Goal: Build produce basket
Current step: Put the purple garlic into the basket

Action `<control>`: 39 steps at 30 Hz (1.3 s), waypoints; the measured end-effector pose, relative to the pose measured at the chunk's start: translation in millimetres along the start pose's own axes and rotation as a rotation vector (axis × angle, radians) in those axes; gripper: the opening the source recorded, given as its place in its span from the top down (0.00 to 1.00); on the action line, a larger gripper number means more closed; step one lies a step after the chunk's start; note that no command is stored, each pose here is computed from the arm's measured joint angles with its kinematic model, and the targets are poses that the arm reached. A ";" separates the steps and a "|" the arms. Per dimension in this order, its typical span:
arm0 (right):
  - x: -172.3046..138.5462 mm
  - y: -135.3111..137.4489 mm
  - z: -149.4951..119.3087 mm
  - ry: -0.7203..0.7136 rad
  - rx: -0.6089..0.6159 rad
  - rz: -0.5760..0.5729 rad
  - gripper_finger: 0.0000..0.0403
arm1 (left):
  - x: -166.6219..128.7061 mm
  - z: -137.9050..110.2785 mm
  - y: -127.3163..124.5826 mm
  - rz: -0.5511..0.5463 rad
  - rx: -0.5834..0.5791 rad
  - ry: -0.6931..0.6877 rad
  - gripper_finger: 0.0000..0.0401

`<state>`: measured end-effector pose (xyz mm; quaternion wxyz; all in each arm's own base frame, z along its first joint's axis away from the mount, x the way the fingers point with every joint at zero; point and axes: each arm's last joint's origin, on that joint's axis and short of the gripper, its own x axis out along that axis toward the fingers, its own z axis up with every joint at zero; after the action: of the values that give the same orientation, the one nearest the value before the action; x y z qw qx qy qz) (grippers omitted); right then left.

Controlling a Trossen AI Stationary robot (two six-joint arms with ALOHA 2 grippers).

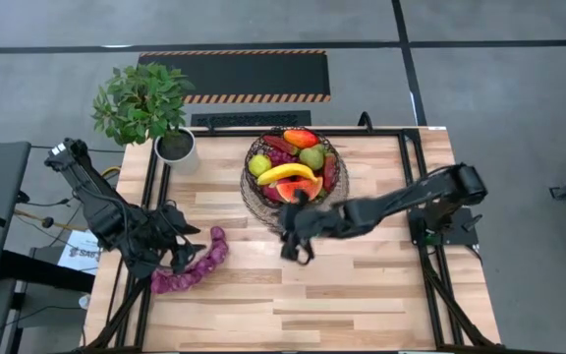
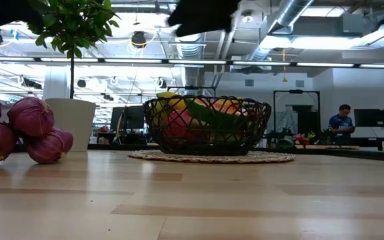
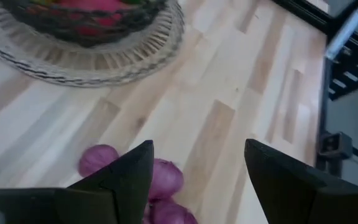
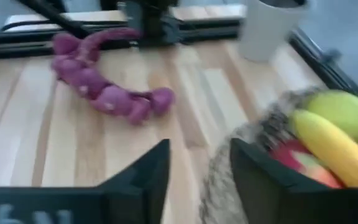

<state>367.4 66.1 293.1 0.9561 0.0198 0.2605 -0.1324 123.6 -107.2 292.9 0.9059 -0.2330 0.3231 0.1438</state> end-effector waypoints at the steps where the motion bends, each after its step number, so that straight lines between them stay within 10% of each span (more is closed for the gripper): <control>1: 7.7 7.9 -3.1 -0.016 -0.028 0.015 0.52 | -0.6 0.2 2.2 0.016 -0.004 -0.009 0.41; 7: 67.1 38.6 -22.5 -0.128 -0.145 0.073 0.35 | -4.9 0.9 20.4 0.125 -0.038 0.002 0.41; 23: 181.7 89.6 1.7 -0.167 -0.351 0.251 0.34 | -12.2 2.0 29.8 0.120 -0.073 0.040 0.41; 39: 211.9 87.4 -22.6 0.093 -0.421 0.276 0.34 | -12.1 2.1 29.3 0.115 -0.079 0.042 0.41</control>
<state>555.0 101.3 164.1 0.9352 -0.1385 0.3207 0.0575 103.6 -82.6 292.6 0.8793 -0.2528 0.3488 0.2032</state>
